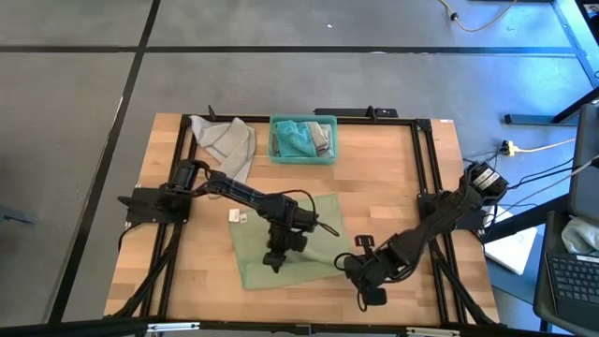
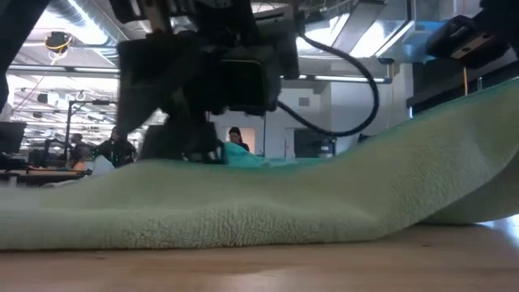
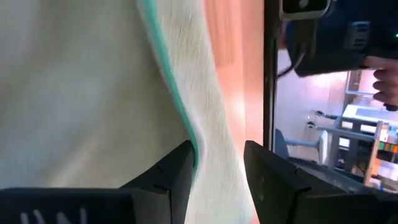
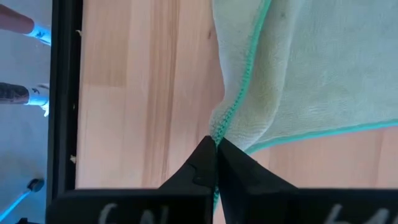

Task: Fold microfiber towels
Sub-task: Fold the green towel

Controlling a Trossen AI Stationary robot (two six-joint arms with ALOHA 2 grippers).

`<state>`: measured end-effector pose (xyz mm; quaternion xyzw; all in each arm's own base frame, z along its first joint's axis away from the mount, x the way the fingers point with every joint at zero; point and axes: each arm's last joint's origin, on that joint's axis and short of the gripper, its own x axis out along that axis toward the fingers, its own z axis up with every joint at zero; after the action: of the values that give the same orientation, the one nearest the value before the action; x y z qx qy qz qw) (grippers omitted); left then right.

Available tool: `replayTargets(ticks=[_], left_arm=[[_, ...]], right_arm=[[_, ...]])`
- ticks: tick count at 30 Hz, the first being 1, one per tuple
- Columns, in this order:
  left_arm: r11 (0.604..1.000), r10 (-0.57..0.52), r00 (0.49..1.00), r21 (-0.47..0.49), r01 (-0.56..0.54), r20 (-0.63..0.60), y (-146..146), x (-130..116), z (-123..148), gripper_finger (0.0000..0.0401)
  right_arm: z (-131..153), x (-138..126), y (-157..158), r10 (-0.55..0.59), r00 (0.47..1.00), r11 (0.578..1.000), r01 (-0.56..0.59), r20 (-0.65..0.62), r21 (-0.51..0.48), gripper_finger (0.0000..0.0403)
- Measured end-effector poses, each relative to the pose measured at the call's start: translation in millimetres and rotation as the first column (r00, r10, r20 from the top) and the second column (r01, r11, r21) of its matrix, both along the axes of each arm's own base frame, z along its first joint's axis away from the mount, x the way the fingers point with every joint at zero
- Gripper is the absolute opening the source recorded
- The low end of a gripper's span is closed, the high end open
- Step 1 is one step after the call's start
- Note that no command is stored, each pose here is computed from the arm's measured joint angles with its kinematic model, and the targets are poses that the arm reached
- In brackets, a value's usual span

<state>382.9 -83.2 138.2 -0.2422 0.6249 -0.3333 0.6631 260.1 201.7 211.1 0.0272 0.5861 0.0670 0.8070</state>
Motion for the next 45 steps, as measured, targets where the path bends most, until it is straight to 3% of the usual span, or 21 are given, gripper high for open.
replayTargets(ticks=[10,19,24,31,38,42,45], left_arm=[[0.988,-0.128,0.988,0.074,0.134,-0.086,-18,-22,-3,0.0137],[0.979,-0.159,0.963,0.09,0.182,-0.217,-28,-51,-27,0.0137],[0.977,-0.152,0.962,0.115,0.181,-0.227,-23,-63,-18,0.0126],[0.98,-0.042,0.987,0.186,0.071,-0.158,-5,-70,15,0.0114],[0.977,-0.019,0.986,0.206,0.054,-0.166,-13,-103,13,0.0117],[0.979,0.106,0.992,0.183,-0.091,-0.071,-14,-114,19,0.012],[0.956,0.225,0.974,0.185,-0.228,0.034,-15,-117,26,0.0125]], right_arm=[[0,8,-9,0.017,1.0,1.0,-0.017,0.015,-0.011,0.0008],[0,8,-9,0.017,1.0,1.0,-0.017,0.015,-0.012,0.0004],[0,8,-9,0.021,1.0,1.0,-0.021,0.016,-0.013,0.0012],[0,8,-9,0.041,0.999,0.999,-0.041,0.021,-0.018,0.0005],[0,8,-9,0.034,0.999,0.999,-0.033,0.026,-0.022,0.0016],[1,9,-9,0.033,0.999,0.999,-0.033,0.028,-0.021,0.0007],[1,9,-9,0.034,0.999,0.999,-0.033,0.029,-0.021,0.0006]])
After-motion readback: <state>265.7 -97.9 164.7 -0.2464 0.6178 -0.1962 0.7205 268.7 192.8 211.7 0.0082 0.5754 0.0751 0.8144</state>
